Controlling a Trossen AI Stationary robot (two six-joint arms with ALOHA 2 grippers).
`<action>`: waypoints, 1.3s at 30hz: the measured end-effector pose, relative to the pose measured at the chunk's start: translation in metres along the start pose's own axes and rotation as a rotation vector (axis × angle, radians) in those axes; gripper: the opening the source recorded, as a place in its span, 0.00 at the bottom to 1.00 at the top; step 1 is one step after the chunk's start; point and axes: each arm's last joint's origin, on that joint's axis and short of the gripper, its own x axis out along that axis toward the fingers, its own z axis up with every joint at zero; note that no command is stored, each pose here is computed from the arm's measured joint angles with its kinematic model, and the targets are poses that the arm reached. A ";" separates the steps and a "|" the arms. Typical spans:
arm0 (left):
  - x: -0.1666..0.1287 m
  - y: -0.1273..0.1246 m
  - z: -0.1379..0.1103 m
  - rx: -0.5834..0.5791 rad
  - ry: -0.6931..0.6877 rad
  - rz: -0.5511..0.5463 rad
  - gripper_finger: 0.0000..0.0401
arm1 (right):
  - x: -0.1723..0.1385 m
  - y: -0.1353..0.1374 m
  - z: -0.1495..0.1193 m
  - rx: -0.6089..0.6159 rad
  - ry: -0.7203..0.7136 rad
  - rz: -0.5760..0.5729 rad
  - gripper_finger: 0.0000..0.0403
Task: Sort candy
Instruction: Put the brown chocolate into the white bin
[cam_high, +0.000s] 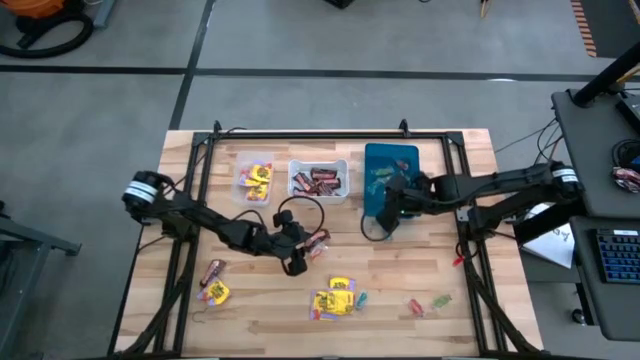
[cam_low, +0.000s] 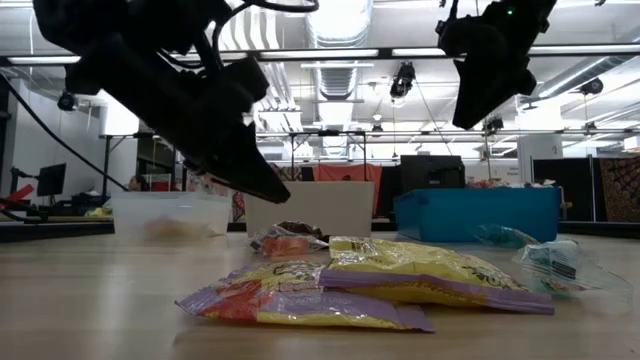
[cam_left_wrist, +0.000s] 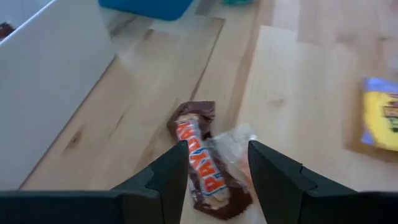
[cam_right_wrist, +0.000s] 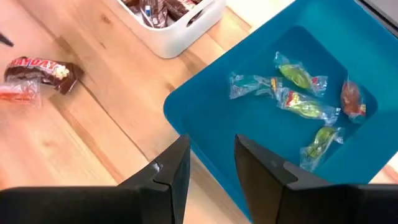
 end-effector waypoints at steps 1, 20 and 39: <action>0.001 0.000 -0.001 0.000 0.001 0.004 0.38 | 0.000 0.002 -0.001 -0.002 -0.001 -0.003 0.29; 0.023 0.001 -0.020 -0.053 0.024 0.091 0.35 | 0.001 0.005 -0.002 -0.001 -0.019 -0.015 0.29; 0.020 0.001 -0.018 -0.046 0.027 0.074 0.02 | 0.001 0.005 -0.001 0.001 -0.026 -0.009 0.29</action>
